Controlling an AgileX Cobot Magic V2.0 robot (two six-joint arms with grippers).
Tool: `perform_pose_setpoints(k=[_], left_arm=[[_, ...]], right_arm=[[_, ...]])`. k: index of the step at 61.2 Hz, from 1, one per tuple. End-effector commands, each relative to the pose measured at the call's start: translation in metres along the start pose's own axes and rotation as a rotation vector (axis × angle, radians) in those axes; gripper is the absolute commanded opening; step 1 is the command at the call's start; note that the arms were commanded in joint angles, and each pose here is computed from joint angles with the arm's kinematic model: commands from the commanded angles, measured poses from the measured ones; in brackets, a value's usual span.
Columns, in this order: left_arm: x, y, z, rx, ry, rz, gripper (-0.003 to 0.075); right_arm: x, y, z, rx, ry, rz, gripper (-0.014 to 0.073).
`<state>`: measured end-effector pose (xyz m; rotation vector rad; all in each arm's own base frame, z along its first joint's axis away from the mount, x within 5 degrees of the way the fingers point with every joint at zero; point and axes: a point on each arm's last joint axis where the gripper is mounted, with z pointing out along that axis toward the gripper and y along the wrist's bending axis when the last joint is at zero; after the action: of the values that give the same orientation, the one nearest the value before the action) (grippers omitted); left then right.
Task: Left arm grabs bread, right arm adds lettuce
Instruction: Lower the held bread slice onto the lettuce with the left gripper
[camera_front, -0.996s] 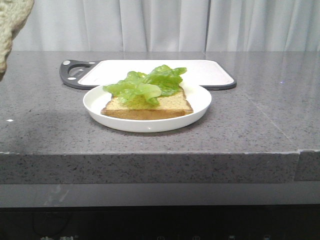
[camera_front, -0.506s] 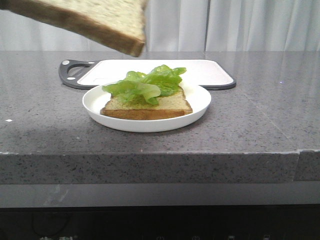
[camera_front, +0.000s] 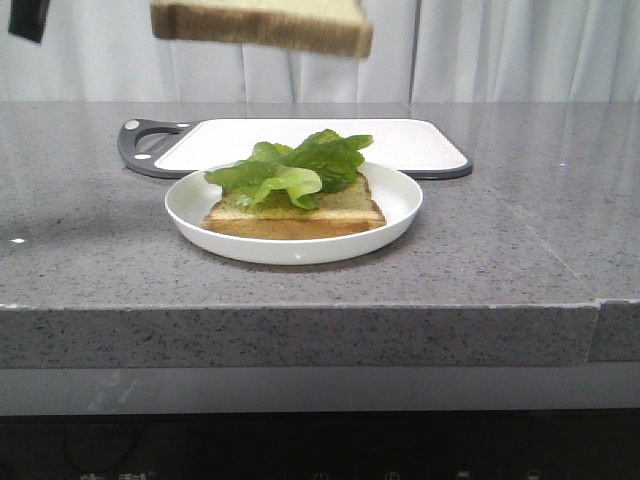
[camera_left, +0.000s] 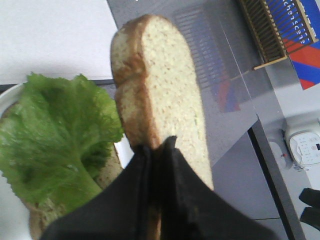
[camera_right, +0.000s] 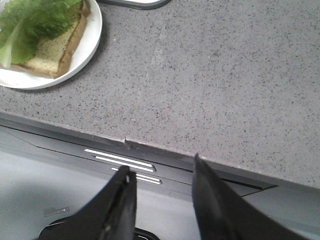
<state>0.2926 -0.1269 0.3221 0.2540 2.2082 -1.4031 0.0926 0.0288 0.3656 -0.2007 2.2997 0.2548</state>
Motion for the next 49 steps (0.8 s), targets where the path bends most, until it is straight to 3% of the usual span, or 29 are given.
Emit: perform_pose_setpoints(k=[1, 28, 49], left_arm=[[-0.008, -0.01, 0.0, 0.112, -0.013, 0.004, -0.002], [-0.007, 0.03, 0.028, 0.156, 0.055, -0.094, -0.002], [-0.004, 0.042, 0.035, 0.141, 0.079, -0.119, -0.0016]], right_arm=[[-0.01, 0.0, -0.005, 0.008, -0.087, -0.009, 0.03], [-0.01, 0.0, -0.005, 0.011, -0.088, -0.011, 0.03], [-0.01, 0.0, -0.005, 0.011, -0.088, -0.011, 0.03]])
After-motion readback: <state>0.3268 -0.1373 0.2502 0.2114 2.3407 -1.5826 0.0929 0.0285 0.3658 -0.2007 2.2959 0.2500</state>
